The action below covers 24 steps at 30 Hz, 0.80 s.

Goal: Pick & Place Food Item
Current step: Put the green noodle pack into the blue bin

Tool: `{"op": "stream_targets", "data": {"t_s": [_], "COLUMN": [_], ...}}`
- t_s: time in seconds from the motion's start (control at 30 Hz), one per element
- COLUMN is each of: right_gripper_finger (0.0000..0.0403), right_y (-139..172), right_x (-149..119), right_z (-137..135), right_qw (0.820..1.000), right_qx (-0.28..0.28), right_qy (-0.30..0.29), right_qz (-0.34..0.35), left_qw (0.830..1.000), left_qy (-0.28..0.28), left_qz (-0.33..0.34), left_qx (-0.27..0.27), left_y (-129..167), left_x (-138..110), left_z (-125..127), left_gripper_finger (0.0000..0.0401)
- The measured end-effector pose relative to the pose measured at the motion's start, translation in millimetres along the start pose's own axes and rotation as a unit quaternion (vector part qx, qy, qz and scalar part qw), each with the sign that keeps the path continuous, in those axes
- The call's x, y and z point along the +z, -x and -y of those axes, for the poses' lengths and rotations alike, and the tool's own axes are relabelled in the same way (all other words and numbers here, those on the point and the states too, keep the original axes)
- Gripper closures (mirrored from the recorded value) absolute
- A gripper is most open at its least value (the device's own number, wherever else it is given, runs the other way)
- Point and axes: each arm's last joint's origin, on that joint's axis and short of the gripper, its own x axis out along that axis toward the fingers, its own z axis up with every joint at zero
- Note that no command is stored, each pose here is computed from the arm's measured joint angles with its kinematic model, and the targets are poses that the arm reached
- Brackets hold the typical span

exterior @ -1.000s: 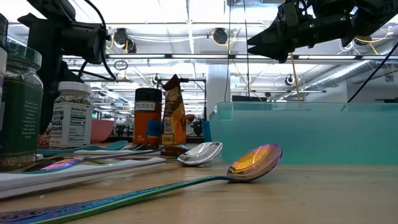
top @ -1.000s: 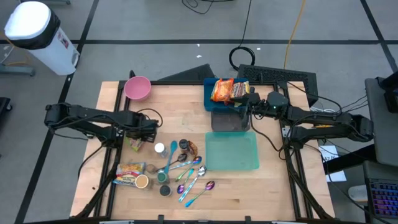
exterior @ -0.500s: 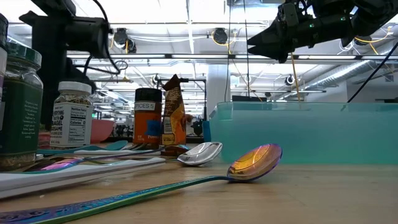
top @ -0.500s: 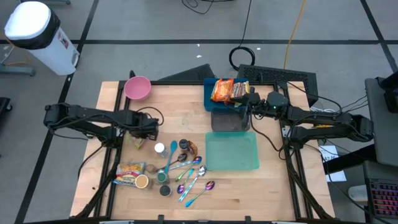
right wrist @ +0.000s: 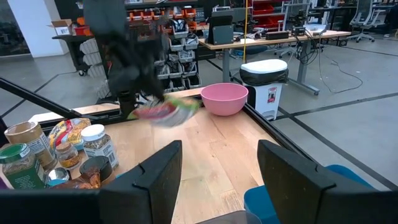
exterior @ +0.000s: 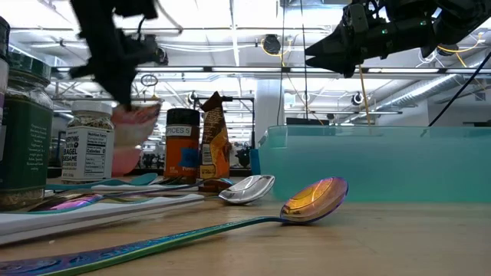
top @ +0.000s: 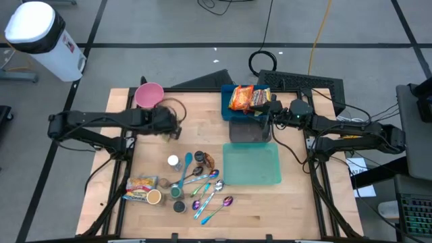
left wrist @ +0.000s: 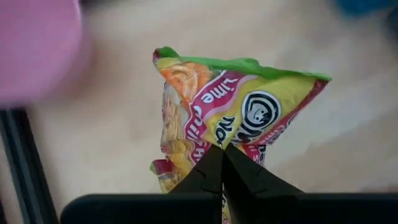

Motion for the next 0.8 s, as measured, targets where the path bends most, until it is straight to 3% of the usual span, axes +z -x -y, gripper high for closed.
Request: {"op": "stream_targets", "data": {"t_s": [0.2, 0.47, 0.6, 0.8], "right_gripper_finger": [0.0202, 0.0202, 0.0202, 0.02], "right_y": [0.0, -0.5, -5.8, -22.2], "right_x": [0.0, -0.1, 0.0, 4.4], "right_z": [0.0, 0.1, 0.2, 3.0], "right_qw": [1.0, 1.0, 1.0, 0.994], "right_qx": [0.0, 0.0, 0.0, -0.036], "right_qy": [0.0, 0.005, 0.011, -0.016], "right_qz": [0.0, 0.001, 0.016, 0.101], "left_qw": [0.984, 0.925, 0.913, 0.916], "left_qy": [-0.058, -0.089, -0.102, -0.122], "left_qz": [0.143, 0.287, 0.312, 0.308], "left_qx": [-0.094, -0.231, -0.243, -0.225], "left_y": [27.9, 44.6, 41.0, 20.6], "left_x": [49.0, 91.2, 98.7, 102.1], "left_z": [18.0, 33.2, 39.3, 51.1], "left_gripper_finger": [0.0397, 0.0398, 0.0398, 0.0394]}}
